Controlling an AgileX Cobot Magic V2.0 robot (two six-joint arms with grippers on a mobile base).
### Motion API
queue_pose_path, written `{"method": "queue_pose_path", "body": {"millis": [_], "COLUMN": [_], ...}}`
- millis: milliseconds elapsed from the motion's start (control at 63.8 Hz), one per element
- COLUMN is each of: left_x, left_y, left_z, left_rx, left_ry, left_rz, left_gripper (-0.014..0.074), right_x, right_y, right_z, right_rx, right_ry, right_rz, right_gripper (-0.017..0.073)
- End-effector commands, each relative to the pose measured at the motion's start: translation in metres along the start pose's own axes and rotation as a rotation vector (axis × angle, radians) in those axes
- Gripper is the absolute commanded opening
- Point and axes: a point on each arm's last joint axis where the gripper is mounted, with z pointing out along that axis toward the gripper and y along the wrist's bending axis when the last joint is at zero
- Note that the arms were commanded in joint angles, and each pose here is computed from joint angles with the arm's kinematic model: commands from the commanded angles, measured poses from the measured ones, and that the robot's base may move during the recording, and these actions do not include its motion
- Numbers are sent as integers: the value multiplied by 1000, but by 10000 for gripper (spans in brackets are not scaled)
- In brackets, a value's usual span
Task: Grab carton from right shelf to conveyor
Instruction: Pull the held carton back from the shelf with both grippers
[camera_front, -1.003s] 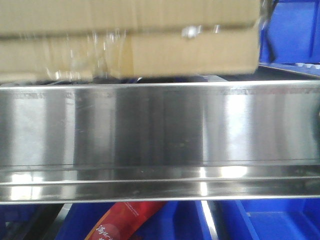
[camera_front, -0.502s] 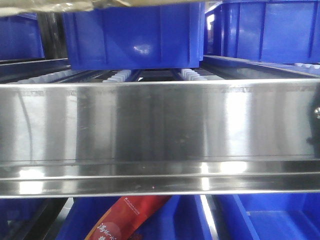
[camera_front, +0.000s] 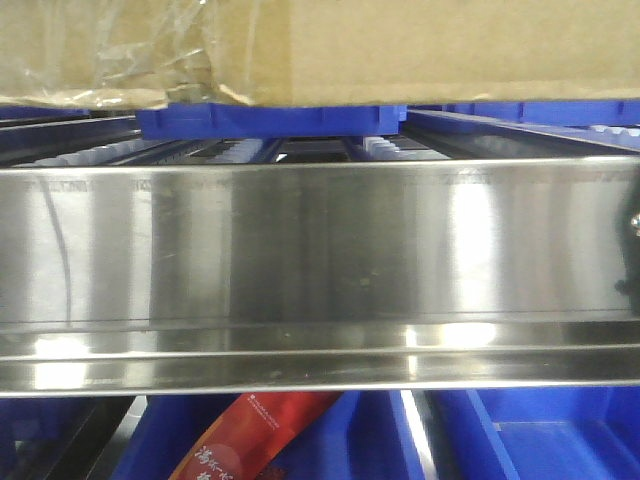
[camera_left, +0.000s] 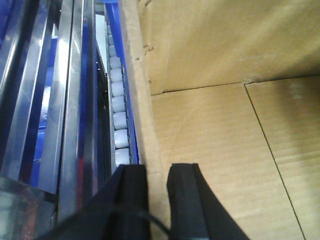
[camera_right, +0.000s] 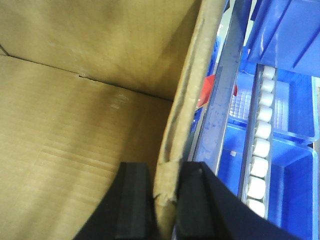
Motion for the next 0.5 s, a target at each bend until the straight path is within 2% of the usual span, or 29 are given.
{"method": "queue_pose_path", "body": {"millis": [0,486], "left_x": [-3,-3], "left_y": [-6,-6], "left_z": [-7,-7], "left_rx": [63,64], "left_ry": [-53,-53], "left_rz": [-9,-9], "left_gripper": [-17,-17], "right_x": [-3,-3], "right_y": [2,2], "right_z": [-7,-7], "right_rx": [-19,-19], "right_ry": [-54,-54], "right_rz": [-16,-16], "right_gripper": [-67,-67]}}
